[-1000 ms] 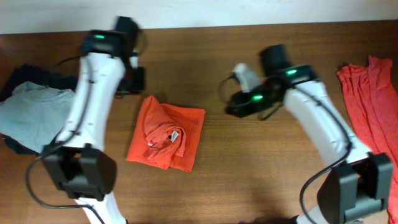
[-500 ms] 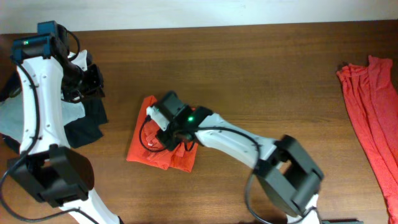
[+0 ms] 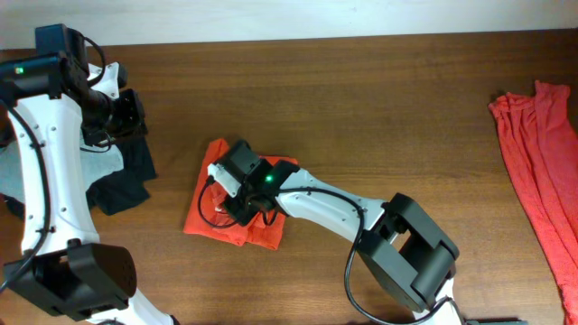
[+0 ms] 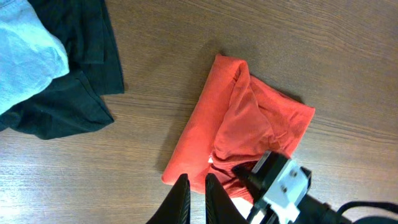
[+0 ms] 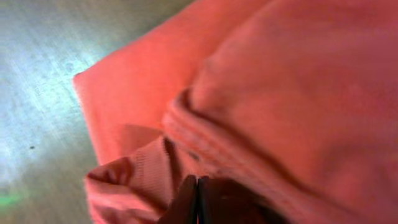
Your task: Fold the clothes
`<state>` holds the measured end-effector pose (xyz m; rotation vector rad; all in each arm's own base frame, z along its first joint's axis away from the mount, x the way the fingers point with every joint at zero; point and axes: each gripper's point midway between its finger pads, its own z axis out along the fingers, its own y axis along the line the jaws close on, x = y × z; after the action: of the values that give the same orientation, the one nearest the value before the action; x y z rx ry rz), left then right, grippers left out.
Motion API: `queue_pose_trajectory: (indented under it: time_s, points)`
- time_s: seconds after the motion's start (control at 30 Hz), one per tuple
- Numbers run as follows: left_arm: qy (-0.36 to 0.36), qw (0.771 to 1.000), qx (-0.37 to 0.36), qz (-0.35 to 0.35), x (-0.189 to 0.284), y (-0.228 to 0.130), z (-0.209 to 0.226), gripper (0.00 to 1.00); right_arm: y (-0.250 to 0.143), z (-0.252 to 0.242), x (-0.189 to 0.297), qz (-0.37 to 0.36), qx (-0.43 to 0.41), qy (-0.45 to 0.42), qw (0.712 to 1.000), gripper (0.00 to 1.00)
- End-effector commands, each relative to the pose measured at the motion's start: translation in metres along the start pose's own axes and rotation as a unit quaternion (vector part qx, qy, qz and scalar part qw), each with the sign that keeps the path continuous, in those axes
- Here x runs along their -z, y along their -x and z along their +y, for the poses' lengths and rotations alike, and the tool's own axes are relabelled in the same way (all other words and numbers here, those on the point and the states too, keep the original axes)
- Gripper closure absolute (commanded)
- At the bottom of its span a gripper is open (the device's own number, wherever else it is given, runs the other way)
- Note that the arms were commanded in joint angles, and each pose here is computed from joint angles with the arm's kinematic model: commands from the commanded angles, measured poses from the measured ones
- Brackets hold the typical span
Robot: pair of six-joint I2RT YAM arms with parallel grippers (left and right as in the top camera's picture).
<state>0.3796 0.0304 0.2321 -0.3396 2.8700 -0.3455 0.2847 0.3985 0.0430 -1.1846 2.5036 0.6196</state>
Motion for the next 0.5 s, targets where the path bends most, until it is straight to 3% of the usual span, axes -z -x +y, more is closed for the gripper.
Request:
queue_pose_trajectory:
  time_s: [0.0,0.07,0.27,0.4,0.47]
  points:
    - [-0.007,1.000,-0.012,-0.016,0.009,0.002,-0.003,0.90,0.019,-0.019,0.011,-0.026,-0.002,-0.070,0.997,0.96]
    - [-0.006,1.000,-0.014,-0.014,0.009,0.001,-0.002,0.89,0.022,-0.048,0.019,-0.036,-0.034,-0.129,0.990,0.96]
    - [-0.005,0.999,-0.031,0.002,0.009,-0.007,-0.002,0.86,0.025,-0.084,0.042,-0.045,-0.099,-0.130,0.986,0.96]
    - [-0.001,0.999,-0.032,0.014,0.001,-0.010,0.002,0.82,0.038,-0.064,0.062,-0.067,-0.060,-0.031,0.995,0.76]
    - [-0.001,0.999,-0.030,0.022,-0.006,-0.013,0.004,0.81,0.044,-0.067,0.081,-0.085,-0.063,-0.030,0.994,0.75]
